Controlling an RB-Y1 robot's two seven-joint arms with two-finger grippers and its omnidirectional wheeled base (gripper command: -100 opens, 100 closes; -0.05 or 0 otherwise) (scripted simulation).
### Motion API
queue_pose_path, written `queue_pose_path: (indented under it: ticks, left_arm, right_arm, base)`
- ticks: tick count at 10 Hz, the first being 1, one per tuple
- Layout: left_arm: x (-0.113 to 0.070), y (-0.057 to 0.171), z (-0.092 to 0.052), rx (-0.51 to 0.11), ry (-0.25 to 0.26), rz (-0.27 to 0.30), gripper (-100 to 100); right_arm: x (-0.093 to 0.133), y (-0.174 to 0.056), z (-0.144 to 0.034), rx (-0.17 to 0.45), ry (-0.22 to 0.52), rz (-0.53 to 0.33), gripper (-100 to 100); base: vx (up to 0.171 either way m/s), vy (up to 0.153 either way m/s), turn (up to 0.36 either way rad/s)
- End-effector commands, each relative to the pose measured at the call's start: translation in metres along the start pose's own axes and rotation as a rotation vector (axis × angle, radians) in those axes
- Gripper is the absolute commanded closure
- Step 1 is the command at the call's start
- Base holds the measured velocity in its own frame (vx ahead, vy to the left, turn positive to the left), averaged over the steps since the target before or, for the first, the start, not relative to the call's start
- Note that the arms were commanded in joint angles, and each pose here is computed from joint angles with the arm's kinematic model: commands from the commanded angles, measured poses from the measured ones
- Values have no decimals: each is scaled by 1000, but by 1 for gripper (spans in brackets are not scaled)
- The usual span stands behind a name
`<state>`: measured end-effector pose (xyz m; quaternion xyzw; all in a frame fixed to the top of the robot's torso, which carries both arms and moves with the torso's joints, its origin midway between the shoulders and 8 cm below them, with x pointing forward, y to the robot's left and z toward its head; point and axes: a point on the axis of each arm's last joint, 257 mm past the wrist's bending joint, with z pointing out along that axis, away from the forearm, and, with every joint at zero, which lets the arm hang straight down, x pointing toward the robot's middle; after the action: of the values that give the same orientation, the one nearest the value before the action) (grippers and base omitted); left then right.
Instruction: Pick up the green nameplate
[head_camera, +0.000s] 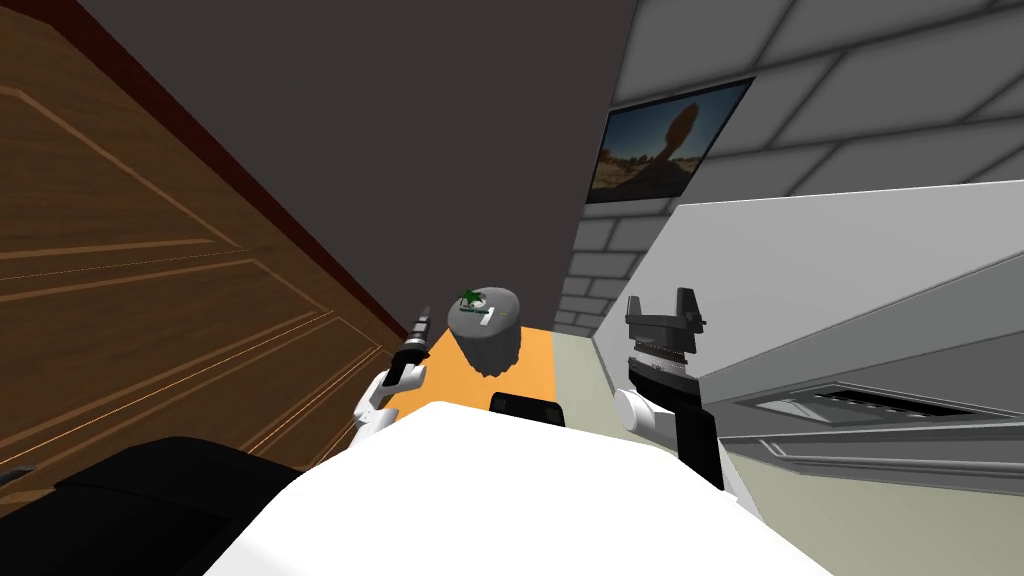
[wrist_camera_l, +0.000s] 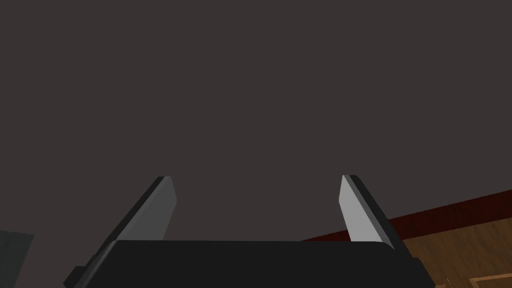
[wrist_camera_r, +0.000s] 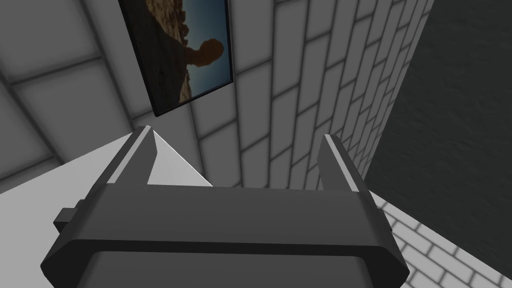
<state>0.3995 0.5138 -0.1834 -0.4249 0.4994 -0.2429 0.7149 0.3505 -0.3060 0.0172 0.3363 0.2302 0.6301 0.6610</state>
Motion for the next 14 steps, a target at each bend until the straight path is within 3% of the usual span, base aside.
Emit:
queue_pose_path:
  ticks: [1,2,3,8,9,14]
  left_arm:
    - [-15,32,2,-84,-18,36,-100]
    - [-12,47,-1,-121,-11,35,-100]
    - [-23,66,2,-175,-22,55,-100]
    - [-39,127,-3,-337,-30,84,-100]
    - [-48,147,-3,-392,-36,95,-100]
    - [-59,194,-12,-541,-31,106,-100]
  right_arm:
    - [0,0,0,0,0,0,0]
    - [0,0,0,0,0,0,0]
    - [0,0,0,0,0,0,0]
    - [0,0,0,0,0,0,0]
    - [0,0,0,0,0,0,0]
    - [0,0,0,0,0,0,0]
  base:
    - [70,-198,-60]
    - [64,-154,-6]
    - [61,-149,-25]
    - [56,-97,-18]
    - [93,-93,-15]
    - [85,-88,-11]
